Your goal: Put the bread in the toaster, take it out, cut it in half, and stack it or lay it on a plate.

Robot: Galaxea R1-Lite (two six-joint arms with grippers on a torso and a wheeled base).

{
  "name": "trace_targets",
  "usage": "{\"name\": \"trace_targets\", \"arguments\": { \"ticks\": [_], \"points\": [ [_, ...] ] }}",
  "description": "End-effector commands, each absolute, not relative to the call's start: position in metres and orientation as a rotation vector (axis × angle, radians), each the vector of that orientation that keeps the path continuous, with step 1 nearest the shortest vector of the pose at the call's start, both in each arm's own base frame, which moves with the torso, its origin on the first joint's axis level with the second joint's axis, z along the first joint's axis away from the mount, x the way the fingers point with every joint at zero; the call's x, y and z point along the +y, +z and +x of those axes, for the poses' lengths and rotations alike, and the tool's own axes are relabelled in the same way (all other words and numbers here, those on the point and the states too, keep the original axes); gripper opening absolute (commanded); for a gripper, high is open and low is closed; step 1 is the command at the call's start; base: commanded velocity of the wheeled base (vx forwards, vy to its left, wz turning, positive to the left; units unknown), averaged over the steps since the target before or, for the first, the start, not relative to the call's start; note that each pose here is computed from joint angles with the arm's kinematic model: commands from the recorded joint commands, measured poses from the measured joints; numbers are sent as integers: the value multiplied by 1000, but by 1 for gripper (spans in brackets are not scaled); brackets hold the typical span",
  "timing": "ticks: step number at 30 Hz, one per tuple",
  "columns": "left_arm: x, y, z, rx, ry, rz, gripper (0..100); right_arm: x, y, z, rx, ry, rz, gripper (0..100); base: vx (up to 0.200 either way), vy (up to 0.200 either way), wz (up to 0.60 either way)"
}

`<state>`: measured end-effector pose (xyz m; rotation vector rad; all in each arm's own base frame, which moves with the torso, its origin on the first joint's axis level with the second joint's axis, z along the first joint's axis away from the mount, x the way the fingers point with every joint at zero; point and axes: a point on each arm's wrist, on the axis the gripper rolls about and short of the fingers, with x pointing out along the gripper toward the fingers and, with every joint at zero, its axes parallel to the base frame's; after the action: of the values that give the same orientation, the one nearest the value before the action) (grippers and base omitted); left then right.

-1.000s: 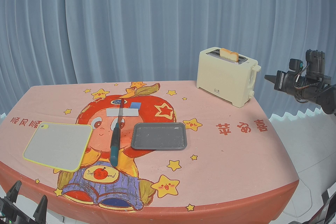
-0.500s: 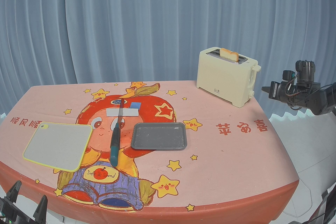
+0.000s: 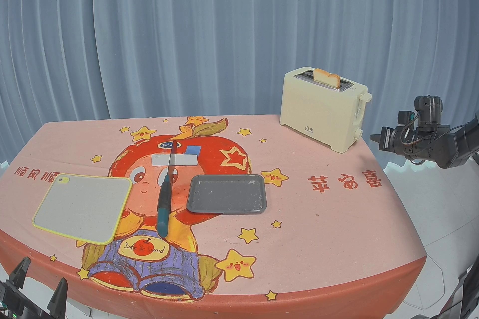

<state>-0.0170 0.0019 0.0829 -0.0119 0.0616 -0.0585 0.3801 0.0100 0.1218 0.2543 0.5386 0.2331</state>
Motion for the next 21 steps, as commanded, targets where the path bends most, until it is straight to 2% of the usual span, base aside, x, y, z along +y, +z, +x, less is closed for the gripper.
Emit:
{"name": "trace_targets", "arguments": {
  "ticks": [1, 6, 16, 21],
  "points": [
    [2, 78, -16, 79, -58, -11, 100, 10, 112, 386, 546, 230, 255, 0, 0, 0, 0],
    [2, 78, -16, 79, -58, -11, 100, 7, 100, 394, 517, 227, 248, 0, 0, 0, 0],
    [2, 78, -16, 79, -58, -11, 100, 3, 98, 399, 513, 217, 252, 0, 0, 0, 0],
    [2, 78, -16, 80, -58, -11, 100, 3, 88, 405, 530, 214, 256, 0, 0, 0, 0]
  ]
}}
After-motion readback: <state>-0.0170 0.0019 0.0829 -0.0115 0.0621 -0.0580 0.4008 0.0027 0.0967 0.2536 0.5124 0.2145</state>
